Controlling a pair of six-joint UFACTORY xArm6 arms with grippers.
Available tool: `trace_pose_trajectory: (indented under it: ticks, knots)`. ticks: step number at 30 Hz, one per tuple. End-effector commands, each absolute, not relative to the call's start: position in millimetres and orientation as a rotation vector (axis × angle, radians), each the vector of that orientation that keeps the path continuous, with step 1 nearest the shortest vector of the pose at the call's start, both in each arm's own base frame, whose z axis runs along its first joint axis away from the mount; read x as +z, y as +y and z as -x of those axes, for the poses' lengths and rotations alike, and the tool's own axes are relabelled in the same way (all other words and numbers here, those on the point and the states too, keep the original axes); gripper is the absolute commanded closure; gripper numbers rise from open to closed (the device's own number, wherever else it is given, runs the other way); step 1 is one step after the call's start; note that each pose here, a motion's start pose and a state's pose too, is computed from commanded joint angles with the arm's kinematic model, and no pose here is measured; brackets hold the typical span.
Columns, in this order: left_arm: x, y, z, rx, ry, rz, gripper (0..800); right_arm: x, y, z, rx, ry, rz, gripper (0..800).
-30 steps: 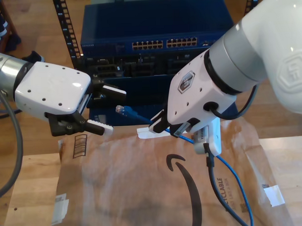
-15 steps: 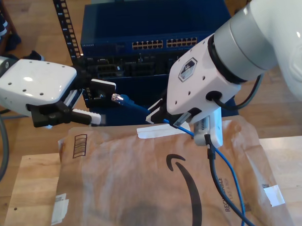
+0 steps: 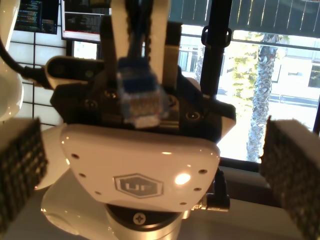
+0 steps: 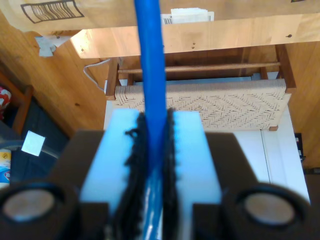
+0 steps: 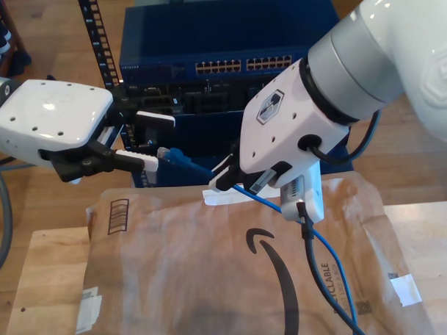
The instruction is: Grab the cable and plug it in
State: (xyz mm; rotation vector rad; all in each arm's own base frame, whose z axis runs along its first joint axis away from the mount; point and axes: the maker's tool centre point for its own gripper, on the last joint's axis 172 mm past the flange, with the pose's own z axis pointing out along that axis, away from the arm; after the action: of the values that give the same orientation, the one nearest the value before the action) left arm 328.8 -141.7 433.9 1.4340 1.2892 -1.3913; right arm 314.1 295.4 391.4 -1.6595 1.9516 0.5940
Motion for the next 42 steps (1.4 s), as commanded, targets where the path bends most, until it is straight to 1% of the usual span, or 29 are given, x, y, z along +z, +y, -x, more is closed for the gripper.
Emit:
trace_pose_trajectory:
  ticks: [2, 4, 7, 9, 16, 21, 32, 35, 40, 42]
  knots:
    - [429, -142, -327, -1.404, 1.294, -1.424, 253, 395, 296, -314, 0.594, 1.944, 1.659, 799]
    - [429, -143, -327, -1.403, 1.288, -1.424, 307, 396, 297, -314, 0.593, 1.942, 1.659, 799]
    - [430, -143, -325, -1.394, 1.28, -1.433, 326, 396, 297, -314, 0.593, 1.942, 1.659, 799]
    - [431, -143, -324, -1.402, 1.285, -1.43, 359, 395, 296, -314, 0.592, 1.944, 1.66, 799]
    - [433, -143, -318, -1.431, 1.282, -1.436, 377, 395, 296, -314, 0.592, 1.944, 1.66, 799]
    - [430, -143, -320, -1.434, 1.306, -1.428, 438, 395, 296, -315, 0.592, 1.945, 1.659, 799]
    - [427, -144, -320, -1.485, 1.356, -1.386, 446, 395, 296, -314, 0.593, 1.945, 1.661, 799]
    - [426, -144, -320, -1.485, 1.359, -1.386, 461, 393, 296, -314, 0.594, 1.948, 1.662, 799]
    - [425, -144, -320, -1.482, 1.359, -1.388, 515, 393, 296, -314, 0.594, 1.948, 1.662, 799]
    - [424, -143, -320, -1.479, 1.36, -1.385, 525, 393, 296, -314, 0.594, 1.948, 1.662, 799]
